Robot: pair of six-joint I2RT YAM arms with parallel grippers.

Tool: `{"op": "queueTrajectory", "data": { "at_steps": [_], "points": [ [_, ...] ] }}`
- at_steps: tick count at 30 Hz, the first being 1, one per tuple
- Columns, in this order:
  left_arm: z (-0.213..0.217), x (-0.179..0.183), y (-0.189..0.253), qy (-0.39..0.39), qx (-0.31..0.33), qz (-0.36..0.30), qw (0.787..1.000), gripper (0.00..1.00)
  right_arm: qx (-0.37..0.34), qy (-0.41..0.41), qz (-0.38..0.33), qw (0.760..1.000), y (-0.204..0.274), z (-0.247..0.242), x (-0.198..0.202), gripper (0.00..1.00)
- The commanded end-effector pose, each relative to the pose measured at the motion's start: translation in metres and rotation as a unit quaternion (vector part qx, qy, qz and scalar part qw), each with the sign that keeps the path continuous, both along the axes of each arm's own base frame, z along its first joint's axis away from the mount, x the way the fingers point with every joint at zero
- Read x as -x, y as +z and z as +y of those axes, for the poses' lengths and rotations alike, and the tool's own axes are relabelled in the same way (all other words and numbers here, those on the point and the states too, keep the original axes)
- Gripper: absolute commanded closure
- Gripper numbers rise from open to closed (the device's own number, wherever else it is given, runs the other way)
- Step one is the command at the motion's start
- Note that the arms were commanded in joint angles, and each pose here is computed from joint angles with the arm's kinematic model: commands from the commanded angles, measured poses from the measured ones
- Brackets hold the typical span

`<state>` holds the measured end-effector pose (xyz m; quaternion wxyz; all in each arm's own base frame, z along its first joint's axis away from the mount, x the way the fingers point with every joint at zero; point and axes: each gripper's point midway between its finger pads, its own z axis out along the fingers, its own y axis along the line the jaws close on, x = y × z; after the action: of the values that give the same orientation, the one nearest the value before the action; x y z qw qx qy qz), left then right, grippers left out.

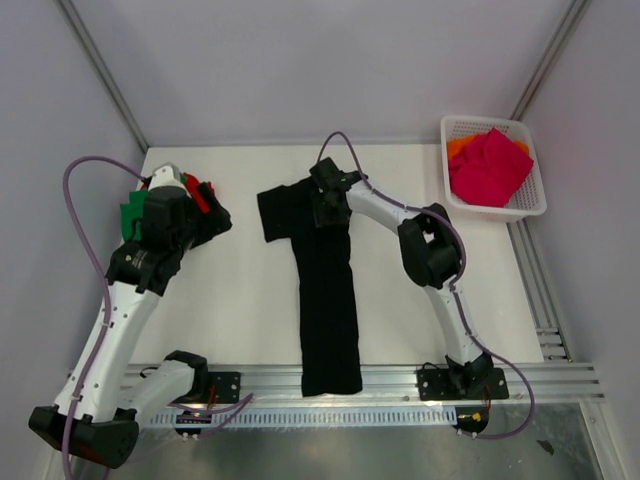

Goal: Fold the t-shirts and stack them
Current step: Rotate the tshirt 90 degrees, then grab the bottom of the folded rectangular tshirt with both arms

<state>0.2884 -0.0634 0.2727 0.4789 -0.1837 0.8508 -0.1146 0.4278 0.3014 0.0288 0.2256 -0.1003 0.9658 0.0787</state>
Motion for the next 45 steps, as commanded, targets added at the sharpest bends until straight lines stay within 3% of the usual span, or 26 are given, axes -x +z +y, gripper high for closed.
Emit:
{"op": "queueTrajectory", "data": {
  "at_steps": [1, 10, 16, 20, 24, 28, 31, 37, 45],
  "points": [
    [0.008, 0.004, 0.022, 0.01, -0.013, -0.026, 1.0, 0.18, -0.015, -0.004, -0.005, 1.0, 0.01, -0.002, -0.025, 0.5],
    [0.017, 0.012, 0.028, 0.021, -0.025, -0.032, 0.999, 0.18, -0.036, -0.023, -0.011, 0.999, 0.019, -0.007, -0.059, 0.49],
    [0.013, 0.012, 0.02, 0.014, -0.018, -0.021, 1.0, 0.18, -0.083, -0.026, -0.082, 0.993, 0.064, -0.005, -0.065, 0.5],
    [0.007, 0.011, 0.01, 0.011, -0.001, -0.014, 1.0, 0.18, -0.134, -0.035, -0.149, 0.979, 0.132, -0.015, -0.045, 0.5],
    [0.001, 0.009, -0.003, 0.007, 0.016, -0.004, 1.0, 0.18, -0.151, -0.031, -0.133, 0.979, 0.156, -0.024, -0.007, 0.49],
    [-0.005, 0.006, -0.009, 0.002, 0.029, 0.002, 1.0, 0.18, -0.145, -0.03, -0.11, 0.983, 0.145, -0.034, 0.031, 0.49],
    [-0.007, 0.004, -0.011, 0.002, 0.032, 0.007, 0.999, 0.18, -0.139, -0.029, -0.045, 0.989, 0.101, -0.038, 0.075, 0.5],
    [-0.009, 0.001, -0.01, 0.003, 0.038, 0.004, 0.999, 0.18, -0.125, -0.012, 0.019, 0.992, 0.041, -0.02, 0.138, 0.5],
    [-0.008, 0.003, -0.011, 0.005, 0.04, 0.005, 0.999, 0.18, -0.112, 0.014, 0.045, 0.993, 0.018, 0.005, 0.16, 0.5]
  ]
}}
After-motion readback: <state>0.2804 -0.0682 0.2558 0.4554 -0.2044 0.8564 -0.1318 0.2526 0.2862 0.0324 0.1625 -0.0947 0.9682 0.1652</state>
